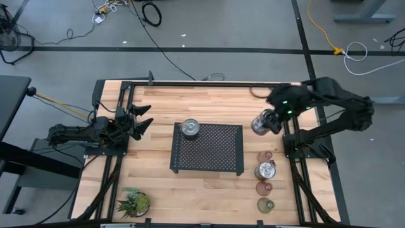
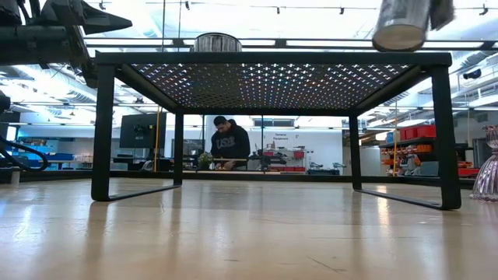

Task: Pick & Place candle stick holders
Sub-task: Put the top brown scented candle on the shelf aligned with the other scented candle

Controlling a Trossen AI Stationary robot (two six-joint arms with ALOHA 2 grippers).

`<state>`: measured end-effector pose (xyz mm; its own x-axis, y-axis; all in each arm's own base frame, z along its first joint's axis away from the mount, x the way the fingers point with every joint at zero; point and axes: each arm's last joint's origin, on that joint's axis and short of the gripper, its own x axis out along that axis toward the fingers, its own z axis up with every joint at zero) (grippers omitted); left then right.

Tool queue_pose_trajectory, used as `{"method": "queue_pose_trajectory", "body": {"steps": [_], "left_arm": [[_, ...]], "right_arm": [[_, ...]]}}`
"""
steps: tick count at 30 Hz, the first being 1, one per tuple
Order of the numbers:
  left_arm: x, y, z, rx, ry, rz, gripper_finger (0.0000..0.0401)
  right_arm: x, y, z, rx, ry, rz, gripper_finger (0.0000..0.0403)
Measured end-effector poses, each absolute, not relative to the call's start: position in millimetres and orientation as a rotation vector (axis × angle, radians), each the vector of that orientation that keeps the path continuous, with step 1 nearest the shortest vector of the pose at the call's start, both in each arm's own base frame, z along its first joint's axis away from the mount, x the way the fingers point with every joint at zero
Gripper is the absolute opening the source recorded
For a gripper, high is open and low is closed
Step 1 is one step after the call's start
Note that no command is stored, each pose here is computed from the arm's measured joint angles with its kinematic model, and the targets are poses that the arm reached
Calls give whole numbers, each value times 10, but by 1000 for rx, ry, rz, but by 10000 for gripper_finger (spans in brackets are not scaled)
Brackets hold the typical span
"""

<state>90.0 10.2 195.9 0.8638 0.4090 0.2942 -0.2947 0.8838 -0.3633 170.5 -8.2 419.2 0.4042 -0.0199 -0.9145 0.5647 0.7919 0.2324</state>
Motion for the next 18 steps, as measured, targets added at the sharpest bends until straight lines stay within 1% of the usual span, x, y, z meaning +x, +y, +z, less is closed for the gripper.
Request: {"method": "queue_pose_trajectory", "body": {"steps": [9,14,18], "left_arm": [[898,102,1964,-314,-379,375,385],[899,102,1962,-313,-378,375,385],[899,102,1962,-313,-378,375,385]], "right_arm": [[2612,51,3925,357,1287,-295,338],[2958,82,3979,281,1264,-224,338],[3169,79,4056,263,1213,-199,338]]}}
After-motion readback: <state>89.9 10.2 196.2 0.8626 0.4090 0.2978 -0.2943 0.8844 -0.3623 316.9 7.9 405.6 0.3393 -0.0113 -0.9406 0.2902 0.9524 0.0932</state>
